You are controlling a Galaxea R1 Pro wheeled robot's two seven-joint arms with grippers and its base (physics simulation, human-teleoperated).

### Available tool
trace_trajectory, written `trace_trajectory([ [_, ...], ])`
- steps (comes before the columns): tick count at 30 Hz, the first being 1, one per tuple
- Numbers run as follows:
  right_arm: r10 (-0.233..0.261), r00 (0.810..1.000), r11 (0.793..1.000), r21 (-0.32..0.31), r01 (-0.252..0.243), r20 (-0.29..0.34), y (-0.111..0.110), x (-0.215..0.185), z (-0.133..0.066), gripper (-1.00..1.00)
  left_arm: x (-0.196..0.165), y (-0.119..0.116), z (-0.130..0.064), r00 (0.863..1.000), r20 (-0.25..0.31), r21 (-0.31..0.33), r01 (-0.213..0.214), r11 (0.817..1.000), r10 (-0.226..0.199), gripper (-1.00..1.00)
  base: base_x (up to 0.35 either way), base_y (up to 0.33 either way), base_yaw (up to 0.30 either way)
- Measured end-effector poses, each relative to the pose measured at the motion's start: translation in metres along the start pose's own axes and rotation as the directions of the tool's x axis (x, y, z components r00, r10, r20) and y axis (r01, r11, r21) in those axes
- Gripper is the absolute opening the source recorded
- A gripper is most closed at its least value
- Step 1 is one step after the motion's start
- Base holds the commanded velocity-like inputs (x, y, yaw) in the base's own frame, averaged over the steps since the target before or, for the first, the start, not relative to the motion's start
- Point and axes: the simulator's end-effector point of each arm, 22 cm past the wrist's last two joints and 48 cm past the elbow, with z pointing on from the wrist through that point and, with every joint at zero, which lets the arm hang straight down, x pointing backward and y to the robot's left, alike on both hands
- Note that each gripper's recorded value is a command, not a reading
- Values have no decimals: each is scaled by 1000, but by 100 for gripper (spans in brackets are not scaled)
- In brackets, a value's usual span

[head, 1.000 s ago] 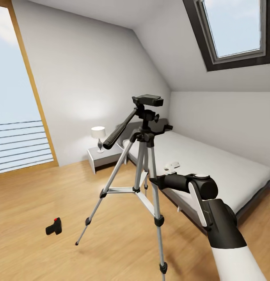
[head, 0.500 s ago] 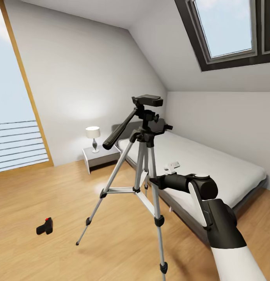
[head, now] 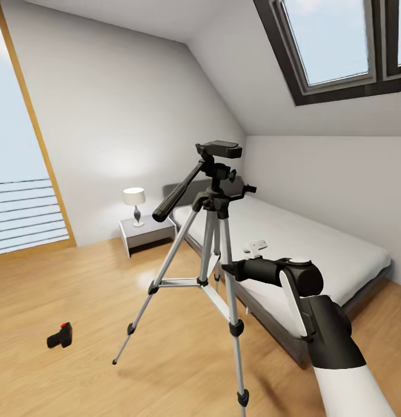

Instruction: Attach the digital camera to the camera tripod in the bedroom.

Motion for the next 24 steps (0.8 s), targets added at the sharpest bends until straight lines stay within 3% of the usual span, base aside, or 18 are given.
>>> trace_trajectory([
  [11, -2, 1000, 1000, 3, 2, 0, -1, 0, 0, -100, 0, 0, 0, 1000, 2, 0, 0, 1000, 0, 100, 0, -223, 0],
  [24, 1, 1000, 1000, -3, -1, -3, 1, 1, 1, -100, 0, 1, 0, 1000, 1, -2, 0, 1000, 0, 100, 0, -21, 0],
])
